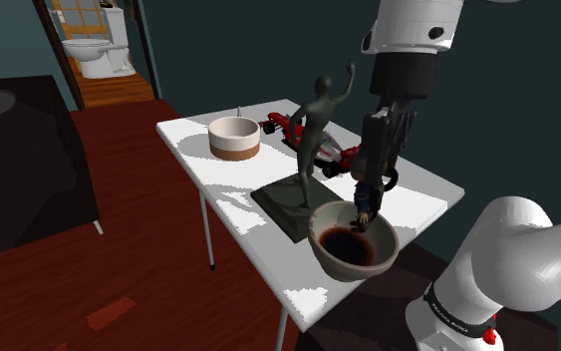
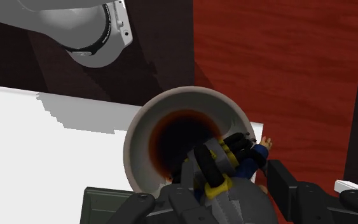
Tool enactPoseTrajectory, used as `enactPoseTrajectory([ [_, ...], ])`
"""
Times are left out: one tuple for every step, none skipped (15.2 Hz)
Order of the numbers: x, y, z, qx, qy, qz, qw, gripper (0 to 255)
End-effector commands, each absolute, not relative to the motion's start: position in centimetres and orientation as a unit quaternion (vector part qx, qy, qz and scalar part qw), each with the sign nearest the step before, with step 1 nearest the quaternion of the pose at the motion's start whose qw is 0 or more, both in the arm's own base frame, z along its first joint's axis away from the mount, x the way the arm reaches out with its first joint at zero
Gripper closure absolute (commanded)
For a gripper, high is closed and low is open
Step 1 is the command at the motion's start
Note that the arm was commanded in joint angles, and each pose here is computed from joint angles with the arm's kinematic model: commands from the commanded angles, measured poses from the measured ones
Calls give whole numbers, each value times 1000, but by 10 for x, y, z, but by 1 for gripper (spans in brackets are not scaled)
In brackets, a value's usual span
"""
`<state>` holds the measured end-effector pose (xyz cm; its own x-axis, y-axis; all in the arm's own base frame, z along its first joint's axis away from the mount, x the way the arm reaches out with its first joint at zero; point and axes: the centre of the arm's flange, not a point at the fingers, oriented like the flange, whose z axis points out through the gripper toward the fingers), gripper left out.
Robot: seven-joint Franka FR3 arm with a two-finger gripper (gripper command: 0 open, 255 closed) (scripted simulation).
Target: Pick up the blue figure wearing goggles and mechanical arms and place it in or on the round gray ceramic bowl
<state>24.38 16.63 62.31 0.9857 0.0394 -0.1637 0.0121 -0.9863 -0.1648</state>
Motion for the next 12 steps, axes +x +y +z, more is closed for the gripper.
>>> enactPoseTrajectory([
  [244,166,613,-993,-13,83,82,255],
  [244,166,608,-993,-13,83,82,255],
  [244,166,603,-993,-13,83,82,255],
  [244,166,600,-993,-13,83,82,255],
  [244,166,600,-993,-13,83,82,255],
  [244,166,600,-993,-13,83,82,255],
  [244,166,600,-993,-13,83,82,255],
  [244,166,600,-993,-13,83,82,255],
  [244,166,600,-993,-13,83,82,255],
  [244,166,600,-993,-13,83,82,255],
  [244,166,600,-993,-13,83,82,255],
  [244,166,600,-993,-13,83,82,0],
])
